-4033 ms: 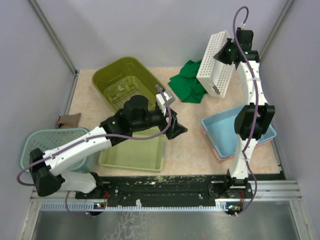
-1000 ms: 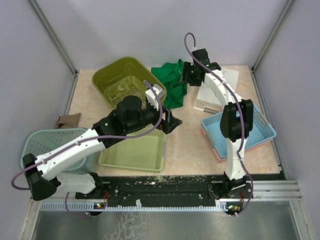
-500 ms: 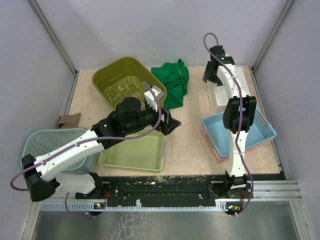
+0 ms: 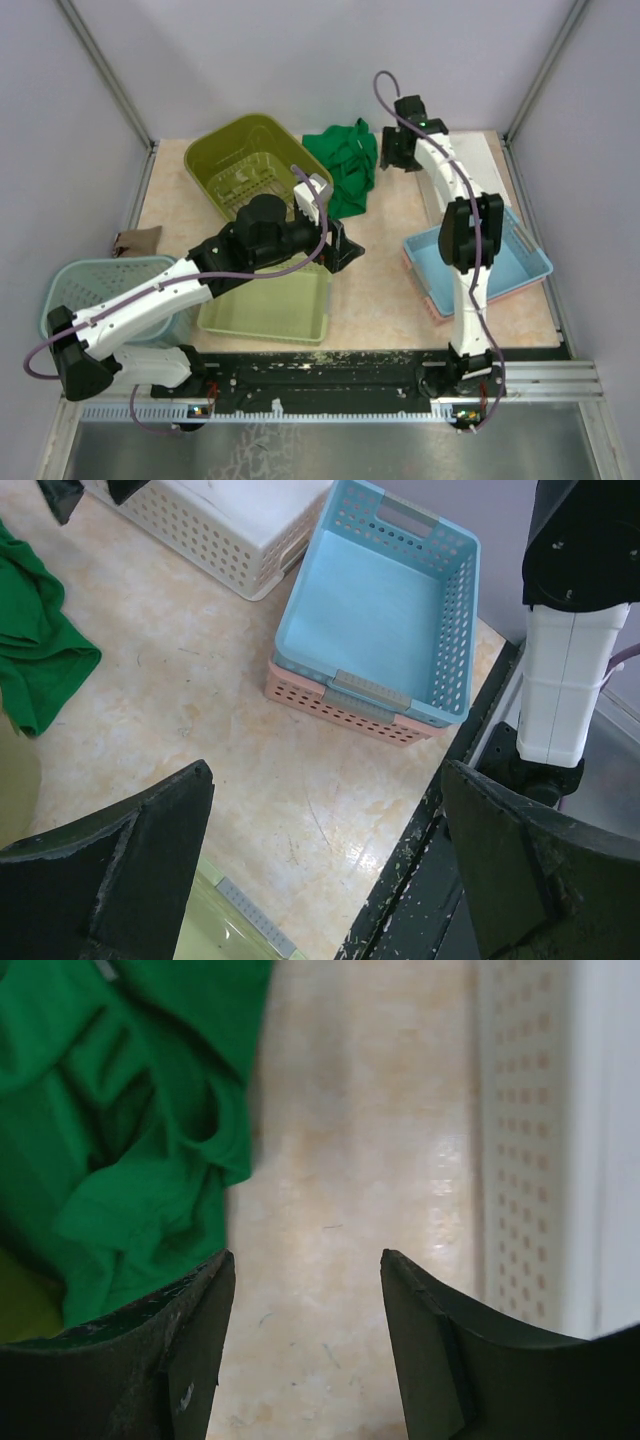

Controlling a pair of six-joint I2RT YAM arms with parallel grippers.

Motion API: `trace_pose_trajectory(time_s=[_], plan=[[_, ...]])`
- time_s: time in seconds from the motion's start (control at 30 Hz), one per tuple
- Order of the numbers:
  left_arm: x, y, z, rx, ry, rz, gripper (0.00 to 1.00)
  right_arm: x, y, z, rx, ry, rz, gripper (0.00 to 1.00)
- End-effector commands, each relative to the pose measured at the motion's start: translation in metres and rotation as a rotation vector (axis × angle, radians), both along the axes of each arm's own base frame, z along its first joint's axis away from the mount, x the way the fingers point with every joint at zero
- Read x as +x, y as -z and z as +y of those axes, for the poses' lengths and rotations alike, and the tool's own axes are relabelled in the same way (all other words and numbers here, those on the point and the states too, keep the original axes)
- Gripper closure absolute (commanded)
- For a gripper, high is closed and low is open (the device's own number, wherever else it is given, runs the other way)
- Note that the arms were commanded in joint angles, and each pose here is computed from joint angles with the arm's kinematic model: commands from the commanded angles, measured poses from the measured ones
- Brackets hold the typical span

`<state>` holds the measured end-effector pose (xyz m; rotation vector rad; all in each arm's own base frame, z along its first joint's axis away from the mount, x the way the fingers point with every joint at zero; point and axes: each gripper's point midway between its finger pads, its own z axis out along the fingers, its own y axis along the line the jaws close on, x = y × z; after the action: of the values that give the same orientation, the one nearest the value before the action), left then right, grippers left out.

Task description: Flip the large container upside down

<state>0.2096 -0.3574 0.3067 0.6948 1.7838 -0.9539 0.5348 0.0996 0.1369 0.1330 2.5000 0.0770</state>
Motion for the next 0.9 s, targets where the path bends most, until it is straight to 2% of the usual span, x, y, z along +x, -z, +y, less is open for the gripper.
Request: trace_pose_trajectory(time_s=[0.0,0.2,0.5,0.6,0.7,0.87], plan=[[0.002,-0.005,-0.002,-0.015,0.005,-0.023,0.0,0.008,-0.008,0.021,-0.04,-0.1,-0.044,0.4],[0.0,-0.001,-0.003,-0.006,0.012,-0.013,0.0,0.017,0.024,-0.025,-0.147,0.001,0.036,0.39],[0.001,0.004,-0.008,0.005,0.025,-0.003,0.0,0.032,0.018,-0.13,-0.254,0.287,0.012,0.37],[0.002,0.006,-0.011,0.009,0.031,0.004,0.0,0.037,0.011,-0.129,-0.242,0.291,-0.004,0.37],[0.003,0.007,-0.014,0.008,0.037,0.009,0.0,0.036,0.0,-0.109,-0.158,0.248,-0.03,0.37],[0.003,0.007,-0.019,0.004,0.045,0.016,0.0,0.022,-0.07,-0.053,-0.059,0.112,-0.181,0.37]])
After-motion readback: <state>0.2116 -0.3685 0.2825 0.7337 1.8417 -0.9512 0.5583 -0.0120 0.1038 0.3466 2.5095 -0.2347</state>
